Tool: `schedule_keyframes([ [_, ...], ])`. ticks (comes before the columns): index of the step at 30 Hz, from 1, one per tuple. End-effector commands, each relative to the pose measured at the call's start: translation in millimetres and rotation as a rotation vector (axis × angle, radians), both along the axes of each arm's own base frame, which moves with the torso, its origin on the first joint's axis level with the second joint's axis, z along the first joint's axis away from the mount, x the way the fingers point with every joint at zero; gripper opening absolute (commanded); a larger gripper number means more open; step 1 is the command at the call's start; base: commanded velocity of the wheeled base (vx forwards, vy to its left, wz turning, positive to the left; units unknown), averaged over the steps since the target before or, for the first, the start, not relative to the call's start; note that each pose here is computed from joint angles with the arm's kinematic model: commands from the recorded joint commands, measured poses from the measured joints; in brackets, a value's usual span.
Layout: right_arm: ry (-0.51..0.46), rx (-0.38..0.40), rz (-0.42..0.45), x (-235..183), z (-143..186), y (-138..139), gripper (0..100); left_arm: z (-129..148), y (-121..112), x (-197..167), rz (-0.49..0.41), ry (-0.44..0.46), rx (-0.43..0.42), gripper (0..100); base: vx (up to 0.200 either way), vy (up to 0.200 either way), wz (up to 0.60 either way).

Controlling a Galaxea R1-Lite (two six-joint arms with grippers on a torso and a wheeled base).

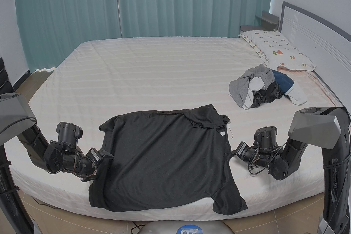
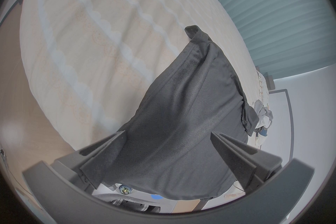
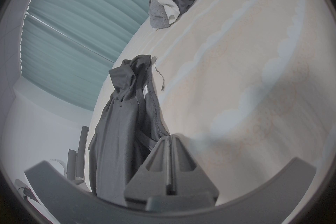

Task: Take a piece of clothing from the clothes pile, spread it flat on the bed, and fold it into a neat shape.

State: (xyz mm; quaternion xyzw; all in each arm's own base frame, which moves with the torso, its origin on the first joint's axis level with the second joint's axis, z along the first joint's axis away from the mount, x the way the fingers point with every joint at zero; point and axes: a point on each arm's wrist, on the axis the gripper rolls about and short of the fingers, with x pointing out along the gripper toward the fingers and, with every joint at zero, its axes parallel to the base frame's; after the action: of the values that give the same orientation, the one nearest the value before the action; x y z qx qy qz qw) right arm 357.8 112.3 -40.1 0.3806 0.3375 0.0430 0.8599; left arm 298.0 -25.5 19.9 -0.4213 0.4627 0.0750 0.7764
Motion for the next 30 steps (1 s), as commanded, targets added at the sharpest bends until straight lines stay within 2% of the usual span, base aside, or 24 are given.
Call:
schedule_keyframes([
  [1,-0.013,0.007,-0.013,-6,11,-7,0,-1,0,0,-0.002,0.002,0.000,100,0.000,0.000,0.00],
  [9,-0.054,0.029,-0.090,-20,41,-42,0,-1,0,0,-0.003,0.001,0.001,100,0.000,0.000,0.00],
  [10,-0.056,0.036,-0.110,-25,46,-55,0,-1,0,0,-0.001,0.001,0.001,100,0.000,0.000,0.00],
  [14,-0.043,0.083,-0.055,-30,48,-62,0,-1,0,0,-0.003,0.003,0.001,100,0.000,0.000,0.00],
  [18,-0.045,0.082,-0.035,-30,48,-59,0,-1,0,0,-0.001,0.003,0.001,100,0.000,0.000,0.00],
  [19,-0.052,0.085,-0.042,-30,51,-61,100,-1,0,0,-0.001,0.003,0.001,100,0.000,0.000,0.00],
  [22,-0.059,0.093,-0.056,-30,54,-68,100,-1,0,0,-0.001,0.001,0.001,100,0.000,0.000,0.00],
  [24,-0.032,0.094,-0.040,-30,46,-64,100,-1,0,0,-0.001,0.001,0.001,100,0.000,0.000,0.00],
  [30,-0.021,0.090,0.022,-22,26,-39,100,-1,0,0,-0.003,0.003,0.001,100,0.000,0.000,0.00],
])
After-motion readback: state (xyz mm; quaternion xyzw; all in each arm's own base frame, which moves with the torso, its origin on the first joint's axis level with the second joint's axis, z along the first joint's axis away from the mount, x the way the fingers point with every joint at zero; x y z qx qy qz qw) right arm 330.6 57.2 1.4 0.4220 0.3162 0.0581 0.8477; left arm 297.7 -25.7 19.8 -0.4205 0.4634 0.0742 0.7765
